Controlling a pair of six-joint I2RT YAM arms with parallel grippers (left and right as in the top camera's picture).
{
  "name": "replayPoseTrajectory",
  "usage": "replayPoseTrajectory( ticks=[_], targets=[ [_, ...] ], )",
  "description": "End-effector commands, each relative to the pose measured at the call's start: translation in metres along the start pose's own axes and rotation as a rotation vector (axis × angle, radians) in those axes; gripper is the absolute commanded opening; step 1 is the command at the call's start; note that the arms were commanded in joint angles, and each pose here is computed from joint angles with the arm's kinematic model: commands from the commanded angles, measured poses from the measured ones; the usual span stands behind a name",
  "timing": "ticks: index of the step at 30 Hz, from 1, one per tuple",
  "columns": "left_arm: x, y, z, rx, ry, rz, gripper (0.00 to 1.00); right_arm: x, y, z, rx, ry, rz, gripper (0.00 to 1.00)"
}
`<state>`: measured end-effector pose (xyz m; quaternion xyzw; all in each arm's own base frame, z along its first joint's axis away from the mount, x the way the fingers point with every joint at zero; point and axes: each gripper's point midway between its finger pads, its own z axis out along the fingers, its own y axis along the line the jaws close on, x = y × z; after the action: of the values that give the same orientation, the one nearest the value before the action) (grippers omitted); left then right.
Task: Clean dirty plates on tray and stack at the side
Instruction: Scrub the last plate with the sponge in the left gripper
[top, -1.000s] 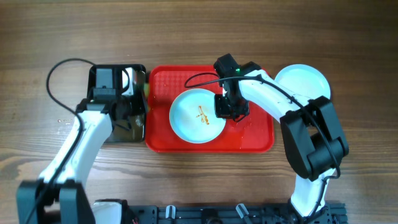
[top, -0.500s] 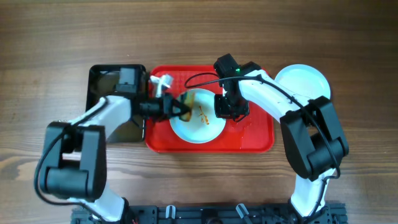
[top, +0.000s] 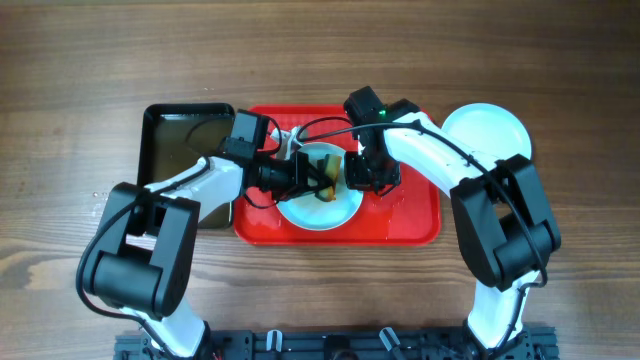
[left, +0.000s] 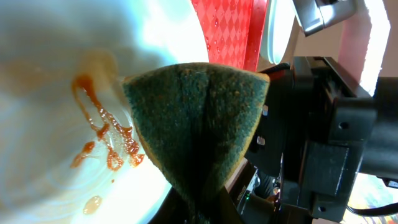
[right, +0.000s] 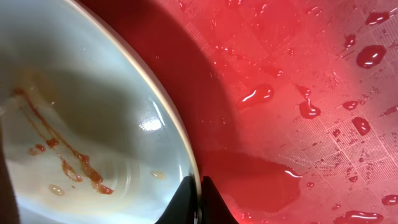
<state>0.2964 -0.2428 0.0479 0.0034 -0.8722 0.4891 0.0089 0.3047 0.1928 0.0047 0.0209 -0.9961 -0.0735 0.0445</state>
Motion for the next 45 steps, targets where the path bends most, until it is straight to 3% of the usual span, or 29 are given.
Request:
replayPoseTrajectory(
  ticks=[1,24,30,36,40,45],
  targets=[
    [0.003,-0.002,0.009,-0.009,0.017,-0.004,0.04,0.001,-0.01,0.002,0.042,-0.006,-0.014,0.04],
    [0.018,0.009,0.033,-0.058,0.072,-0.03,0.04,0.004,-0.006,0.002,0.023,0.008,-0.012,0.04],
    [0.029,0.03,0.048,-0.115,0.109,-0.065,0.04,0.004,-0.007,0.002,0.024,0.01,-0.012,0.04],
    [-0.017,0.085,0.015,-0.347,-0.111,-0.108,0.04,0.006,-0.007,0.002,0.027,0.017,-0.011,0.04],
    [-0.04,0.106,-0.012,-0.396,-0.21,-0.149,0.04,0.006,-0.008,0.002,0.027,0.018,-0.011,0.04],
    [-0.04,0.076,-0.04,-0.397,-0.23,-0.023,0.04,0.006,-0.008,0.002,0.028,0.017,-0.014,0.04]
  ],
)
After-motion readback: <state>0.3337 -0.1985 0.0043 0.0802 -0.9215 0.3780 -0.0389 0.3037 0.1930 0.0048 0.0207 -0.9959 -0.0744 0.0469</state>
